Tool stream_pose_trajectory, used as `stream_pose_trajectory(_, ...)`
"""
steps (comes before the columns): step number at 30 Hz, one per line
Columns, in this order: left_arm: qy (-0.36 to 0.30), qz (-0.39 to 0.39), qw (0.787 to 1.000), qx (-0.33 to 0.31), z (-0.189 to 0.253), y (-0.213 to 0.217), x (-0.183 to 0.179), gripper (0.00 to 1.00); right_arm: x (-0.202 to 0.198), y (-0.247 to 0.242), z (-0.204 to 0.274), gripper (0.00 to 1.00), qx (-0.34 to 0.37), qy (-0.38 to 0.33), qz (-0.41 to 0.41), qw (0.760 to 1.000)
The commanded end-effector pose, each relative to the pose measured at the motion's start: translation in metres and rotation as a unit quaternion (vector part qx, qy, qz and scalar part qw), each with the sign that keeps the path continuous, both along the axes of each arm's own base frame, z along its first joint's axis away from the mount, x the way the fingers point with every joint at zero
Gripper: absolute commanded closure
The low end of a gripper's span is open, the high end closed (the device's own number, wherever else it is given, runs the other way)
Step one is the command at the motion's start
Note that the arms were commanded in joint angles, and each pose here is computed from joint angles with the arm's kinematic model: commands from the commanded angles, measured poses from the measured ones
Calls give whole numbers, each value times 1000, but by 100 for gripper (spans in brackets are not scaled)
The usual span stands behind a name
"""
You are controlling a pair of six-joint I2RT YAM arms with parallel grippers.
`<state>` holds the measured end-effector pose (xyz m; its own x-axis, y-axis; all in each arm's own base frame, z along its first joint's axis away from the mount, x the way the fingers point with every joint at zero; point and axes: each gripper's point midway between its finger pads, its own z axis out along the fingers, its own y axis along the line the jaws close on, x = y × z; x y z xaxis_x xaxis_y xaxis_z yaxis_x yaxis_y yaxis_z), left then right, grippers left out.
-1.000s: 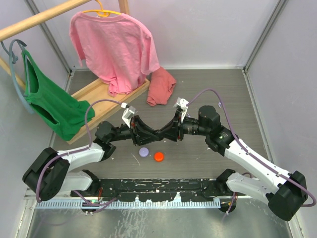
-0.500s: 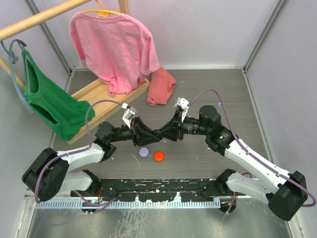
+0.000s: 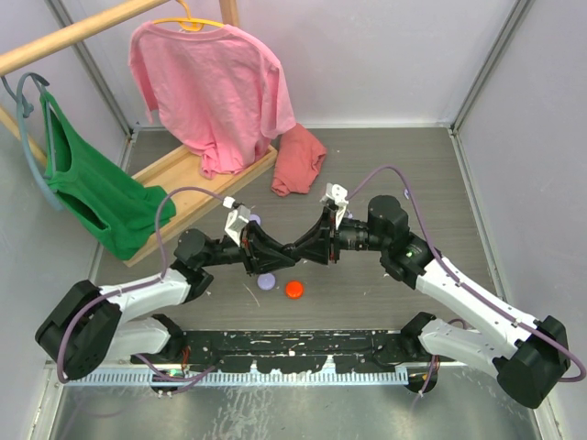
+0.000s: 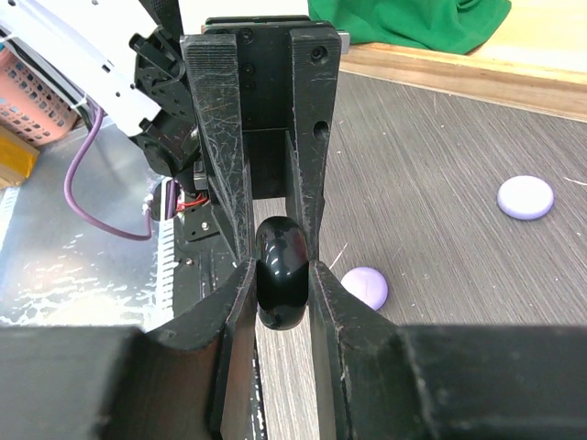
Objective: Insert the wireless bluetooth earbuds into the charging case
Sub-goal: Open the charging case.
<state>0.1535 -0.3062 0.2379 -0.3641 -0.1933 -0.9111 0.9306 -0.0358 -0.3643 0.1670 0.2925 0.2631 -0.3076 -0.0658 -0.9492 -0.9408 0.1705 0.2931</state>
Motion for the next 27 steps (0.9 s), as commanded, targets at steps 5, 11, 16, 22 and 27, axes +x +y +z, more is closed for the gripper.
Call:
stream_pose_trajectory(5,-121,6,993,-7,10,0,-10,100,9,-5,22,71,4,-41,-26,999)
stream_pose_trajectory(11,-149,15,989,4,1,-1,-13,100,14,-9,25,65,-2,-48,-45,998)
stream_pose_trajectory(16,-170,14,985,8,-2,0,-17,100,17,-12,25,62,-7,-50,-58,997)
stream_pose_trajectory(22,-177,14,984,10,-4,1,-18,100,20,-15,26,58,-12,-53,-74,996)
stream_pose_trajectory(27,-162,37,986,26,-11,1,-10,100,25,-17,22,52,-24,-44,-90,995)
